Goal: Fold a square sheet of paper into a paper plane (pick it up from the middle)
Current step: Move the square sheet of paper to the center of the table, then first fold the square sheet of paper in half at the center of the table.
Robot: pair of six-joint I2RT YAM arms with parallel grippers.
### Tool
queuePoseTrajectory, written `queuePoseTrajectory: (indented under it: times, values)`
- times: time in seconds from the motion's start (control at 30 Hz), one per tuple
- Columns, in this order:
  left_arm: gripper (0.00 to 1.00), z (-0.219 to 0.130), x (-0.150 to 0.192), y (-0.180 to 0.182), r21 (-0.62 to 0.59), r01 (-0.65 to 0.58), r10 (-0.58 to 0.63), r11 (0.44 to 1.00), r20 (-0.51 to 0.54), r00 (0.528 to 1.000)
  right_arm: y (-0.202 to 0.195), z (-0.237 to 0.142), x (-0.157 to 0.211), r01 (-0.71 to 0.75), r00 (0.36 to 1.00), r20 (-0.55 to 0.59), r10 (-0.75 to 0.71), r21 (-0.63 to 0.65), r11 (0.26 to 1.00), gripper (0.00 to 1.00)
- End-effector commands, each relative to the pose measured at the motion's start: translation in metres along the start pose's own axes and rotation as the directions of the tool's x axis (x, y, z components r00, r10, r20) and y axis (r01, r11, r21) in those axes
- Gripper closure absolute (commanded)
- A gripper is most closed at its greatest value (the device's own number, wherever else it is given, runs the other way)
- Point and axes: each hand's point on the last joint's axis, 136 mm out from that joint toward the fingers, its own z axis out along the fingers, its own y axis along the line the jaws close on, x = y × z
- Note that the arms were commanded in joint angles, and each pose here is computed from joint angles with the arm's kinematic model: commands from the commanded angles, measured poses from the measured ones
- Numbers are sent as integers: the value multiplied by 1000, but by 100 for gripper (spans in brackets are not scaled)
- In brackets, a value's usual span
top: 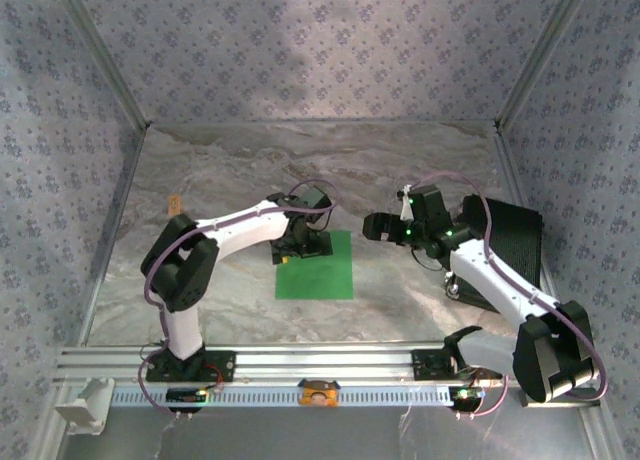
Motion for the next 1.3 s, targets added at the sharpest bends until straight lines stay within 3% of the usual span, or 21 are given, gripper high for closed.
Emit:
queuePoseTrajectory:
  times: [0.0,0.47,1.27]
  values:
    - [1,0,7,-5,-29,-5,4,1000,-30,1000,-7,4,7,-33,999,-14,33,13,999,1]
    - [0,15,12,-10,-128,-69,59,989,-79,995,-12,7,10,-61,998,-14,61,3,998,1]
    - [0,40,19,-9,-154,-109,88,982,-139,986,-15,11,19,-44,998,-53,44,5,999,1]
